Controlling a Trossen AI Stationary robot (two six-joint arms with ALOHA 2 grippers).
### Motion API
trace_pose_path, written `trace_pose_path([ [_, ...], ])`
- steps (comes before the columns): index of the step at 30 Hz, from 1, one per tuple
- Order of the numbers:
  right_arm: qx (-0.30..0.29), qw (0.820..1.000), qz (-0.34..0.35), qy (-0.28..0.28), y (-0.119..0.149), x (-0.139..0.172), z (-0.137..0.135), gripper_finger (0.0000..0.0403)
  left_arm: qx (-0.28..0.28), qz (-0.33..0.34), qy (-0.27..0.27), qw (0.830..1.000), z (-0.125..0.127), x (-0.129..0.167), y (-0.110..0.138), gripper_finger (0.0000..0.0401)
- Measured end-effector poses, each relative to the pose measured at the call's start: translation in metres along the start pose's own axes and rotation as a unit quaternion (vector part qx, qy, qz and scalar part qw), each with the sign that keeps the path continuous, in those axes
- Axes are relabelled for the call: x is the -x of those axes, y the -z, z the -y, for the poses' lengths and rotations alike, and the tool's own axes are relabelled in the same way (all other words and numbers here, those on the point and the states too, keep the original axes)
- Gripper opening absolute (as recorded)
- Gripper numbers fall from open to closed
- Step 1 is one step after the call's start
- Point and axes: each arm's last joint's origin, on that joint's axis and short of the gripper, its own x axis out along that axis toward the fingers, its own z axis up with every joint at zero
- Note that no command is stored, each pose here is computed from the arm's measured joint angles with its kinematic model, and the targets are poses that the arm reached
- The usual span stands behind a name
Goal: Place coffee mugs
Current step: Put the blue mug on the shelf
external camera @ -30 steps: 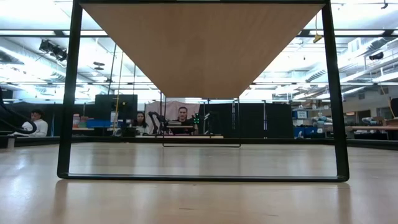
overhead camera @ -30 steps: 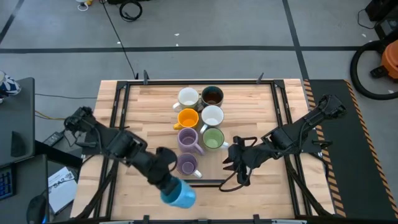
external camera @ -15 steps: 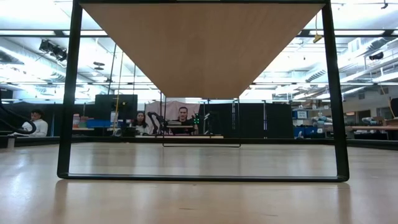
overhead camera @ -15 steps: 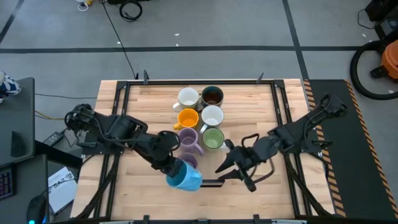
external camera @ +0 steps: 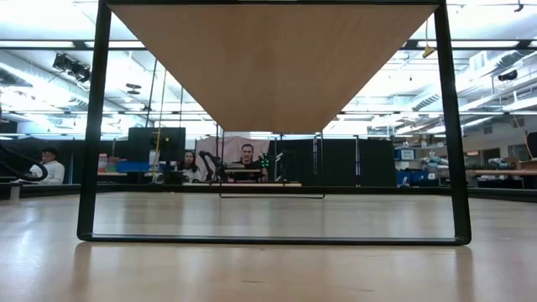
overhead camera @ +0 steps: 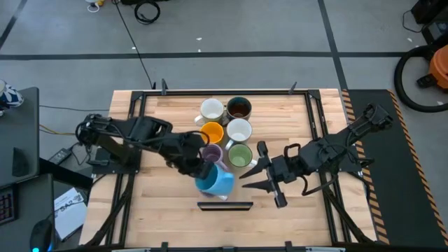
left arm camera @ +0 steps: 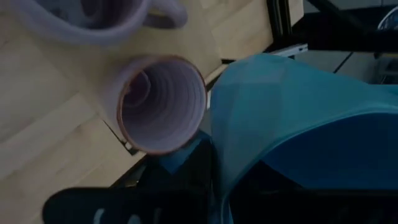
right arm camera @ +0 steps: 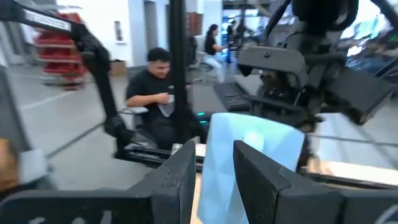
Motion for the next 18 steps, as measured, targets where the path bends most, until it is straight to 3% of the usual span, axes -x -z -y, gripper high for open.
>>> trace_pose_path([
  [10, 0.047, 0.995, -0.001, 0.090, 0.001, -0.005, 0.014, 0.0114, 0.006, 0.025, 0.000, 1.000, -0.004, 0.004, -0.025, 0.0030],
  [18, 0.042, 0.993, 0.003, 0.115, 0.001, -0.008, 0.030, 0.0114, 0.005, 0.031, 0.000, 1.000, -0.005, 0.005, -0.030, 0.0030],
])
